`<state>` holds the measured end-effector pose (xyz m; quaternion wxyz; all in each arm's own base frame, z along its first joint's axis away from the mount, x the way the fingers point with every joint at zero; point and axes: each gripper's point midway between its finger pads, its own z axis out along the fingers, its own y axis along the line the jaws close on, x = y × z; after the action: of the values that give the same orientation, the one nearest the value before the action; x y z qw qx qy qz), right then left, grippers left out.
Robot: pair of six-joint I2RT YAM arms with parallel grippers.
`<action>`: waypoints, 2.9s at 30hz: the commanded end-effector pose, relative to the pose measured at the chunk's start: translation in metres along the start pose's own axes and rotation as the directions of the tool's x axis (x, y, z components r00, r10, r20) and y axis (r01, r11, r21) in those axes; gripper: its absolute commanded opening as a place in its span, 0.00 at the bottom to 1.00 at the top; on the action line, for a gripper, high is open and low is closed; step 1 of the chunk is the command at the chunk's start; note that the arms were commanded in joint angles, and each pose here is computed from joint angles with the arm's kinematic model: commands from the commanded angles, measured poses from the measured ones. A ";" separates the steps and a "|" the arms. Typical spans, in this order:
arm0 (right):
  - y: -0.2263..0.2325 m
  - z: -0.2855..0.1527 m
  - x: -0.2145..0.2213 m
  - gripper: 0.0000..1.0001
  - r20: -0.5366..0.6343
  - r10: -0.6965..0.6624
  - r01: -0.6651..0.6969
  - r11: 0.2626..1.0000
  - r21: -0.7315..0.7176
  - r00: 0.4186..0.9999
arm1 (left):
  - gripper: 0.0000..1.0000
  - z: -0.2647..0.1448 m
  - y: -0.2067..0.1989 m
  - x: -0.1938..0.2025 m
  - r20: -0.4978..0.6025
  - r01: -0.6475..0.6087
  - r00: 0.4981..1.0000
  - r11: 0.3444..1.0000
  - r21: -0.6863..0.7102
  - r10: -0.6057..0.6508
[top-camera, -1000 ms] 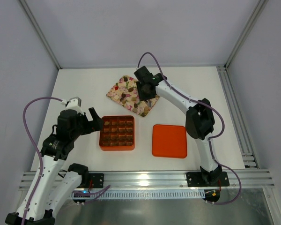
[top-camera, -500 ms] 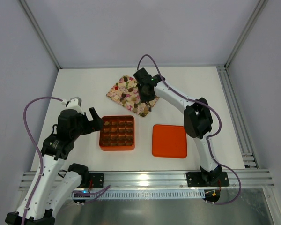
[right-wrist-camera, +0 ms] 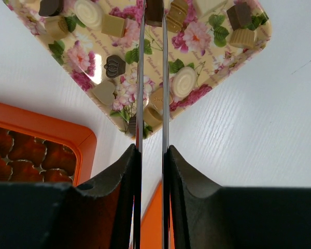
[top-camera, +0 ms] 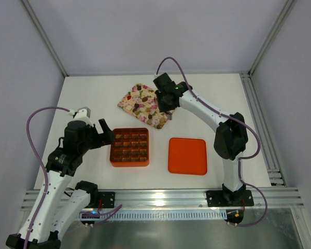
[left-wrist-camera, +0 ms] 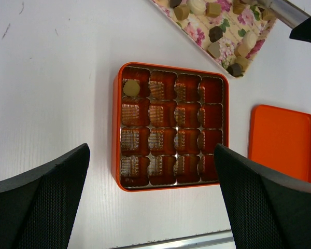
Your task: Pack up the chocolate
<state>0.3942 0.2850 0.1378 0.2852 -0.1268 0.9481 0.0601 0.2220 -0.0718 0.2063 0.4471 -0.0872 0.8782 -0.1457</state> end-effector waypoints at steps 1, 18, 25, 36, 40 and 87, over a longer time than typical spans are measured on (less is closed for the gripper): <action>0.007 -0.040 -0.027 0.23 0.122 0.012 -0.006 0.999 -0.054 0.992 | 1.00 0.000 -0.002 -0.009 0.033 -0.002 0.999 1.000 0.005 0.002; 0.087 -0.103 0.013 0.23 0.167 -0.082 0.116 0.972 -0.203 0.983 | 1.00 -0.001 -0.002 -0.009 0.036 -0.004 0.999 1.000 0.009 0.004; 0.128 -0.112 0.046 0.23 0.155 -0.126 0.164 0.951 -0.262 0.980 | 1.00 -0.001 -0.003 -0.010 0.039 -0.003 0.999 1.000 0.011 0.002; 0.155 -0.104 0.072 0.23 0.121 -0.182 0.209 0.936 -0.282 0.976 | 1.00 -0.002 -0.003 -0.010 0.043 -0.004 0.999 1.000 0.013 0.003; 0.158 -0.098 0.079 0.23 0.104 -0.198 0.220 0.936 -0.276 0.975 | 1.00 -0.001 -0.003 -0.010 0.040 -0.004 0.999 1.000 0.011 0.004; 0.154 -0.111 0.066 0.39 0.153 -0.197 0.231 0.941 -0.249 0.968 | 1.00 -0.002 -0.003 -0.010 0.043 -0.003 0.999 1.000 0.014 0.003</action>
<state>0.2271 0.4007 0.1523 0.2732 -0.2828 0.9083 0.1426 0.2219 -0.0717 0.2065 0.4476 -0.0872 0.8779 -0.1459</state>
